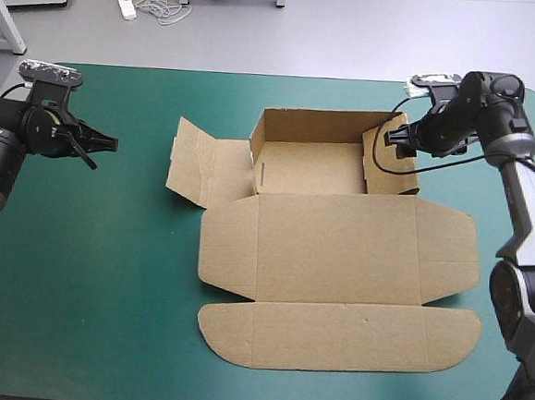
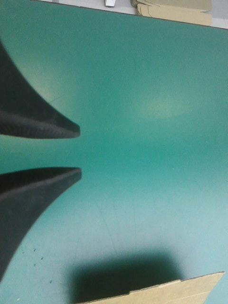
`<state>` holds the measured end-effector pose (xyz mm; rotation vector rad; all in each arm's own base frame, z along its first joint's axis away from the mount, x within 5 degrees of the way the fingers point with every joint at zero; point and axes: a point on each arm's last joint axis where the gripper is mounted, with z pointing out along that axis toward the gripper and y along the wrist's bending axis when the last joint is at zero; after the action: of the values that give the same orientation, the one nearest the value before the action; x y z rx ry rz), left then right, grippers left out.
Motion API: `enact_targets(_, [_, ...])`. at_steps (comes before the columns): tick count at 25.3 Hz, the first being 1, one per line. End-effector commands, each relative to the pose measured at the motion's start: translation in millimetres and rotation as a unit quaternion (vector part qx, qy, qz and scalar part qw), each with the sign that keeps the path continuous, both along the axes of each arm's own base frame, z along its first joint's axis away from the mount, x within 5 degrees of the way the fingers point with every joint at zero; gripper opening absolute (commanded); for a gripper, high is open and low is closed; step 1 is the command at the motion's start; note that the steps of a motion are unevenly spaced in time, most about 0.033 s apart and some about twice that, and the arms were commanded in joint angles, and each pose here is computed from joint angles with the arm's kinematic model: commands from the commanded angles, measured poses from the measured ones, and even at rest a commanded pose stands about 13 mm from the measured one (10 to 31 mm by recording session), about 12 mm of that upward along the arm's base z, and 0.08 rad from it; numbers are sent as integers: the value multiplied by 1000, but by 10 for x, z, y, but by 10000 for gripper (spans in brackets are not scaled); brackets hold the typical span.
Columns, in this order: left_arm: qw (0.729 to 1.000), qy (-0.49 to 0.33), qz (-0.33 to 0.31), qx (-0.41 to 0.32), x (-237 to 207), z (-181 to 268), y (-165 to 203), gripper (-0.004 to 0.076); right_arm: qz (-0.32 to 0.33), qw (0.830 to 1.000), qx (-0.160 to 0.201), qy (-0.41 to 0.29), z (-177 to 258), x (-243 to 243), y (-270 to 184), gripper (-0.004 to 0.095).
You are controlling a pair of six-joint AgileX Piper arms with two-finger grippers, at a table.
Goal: Fold the box
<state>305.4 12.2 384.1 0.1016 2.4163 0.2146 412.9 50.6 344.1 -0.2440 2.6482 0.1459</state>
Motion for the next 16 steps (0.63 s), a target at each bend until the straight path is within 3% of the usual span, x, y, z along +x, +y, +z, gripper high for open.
enact_targets(1, [999, -48, -1, 1, -78, 216, -12, 158, 4, 1000, -18, -23, 141, 57, 62, 607])
enact_targets(8, [999, -42, -1, 2, -86, 209, -11, 158, 4, 1000, -25, -2, -149, 237, 210, 607])
enact_targets(12, [999, -36, 0, 2, -94, 200, -9, 158, -7, 999, -35, 7, -356, 360, 206, 558])
enact_targets(15, [999, -35, 0, 2, -95, 199, -9, 158, -8, 999, -36, 18, -469, 406, 213, 457])
enact_targets(16, [999, -35, 0, 2, -95, 199, -9, 158, -8, 999, -36, 17, -503, 432, 217, 354])
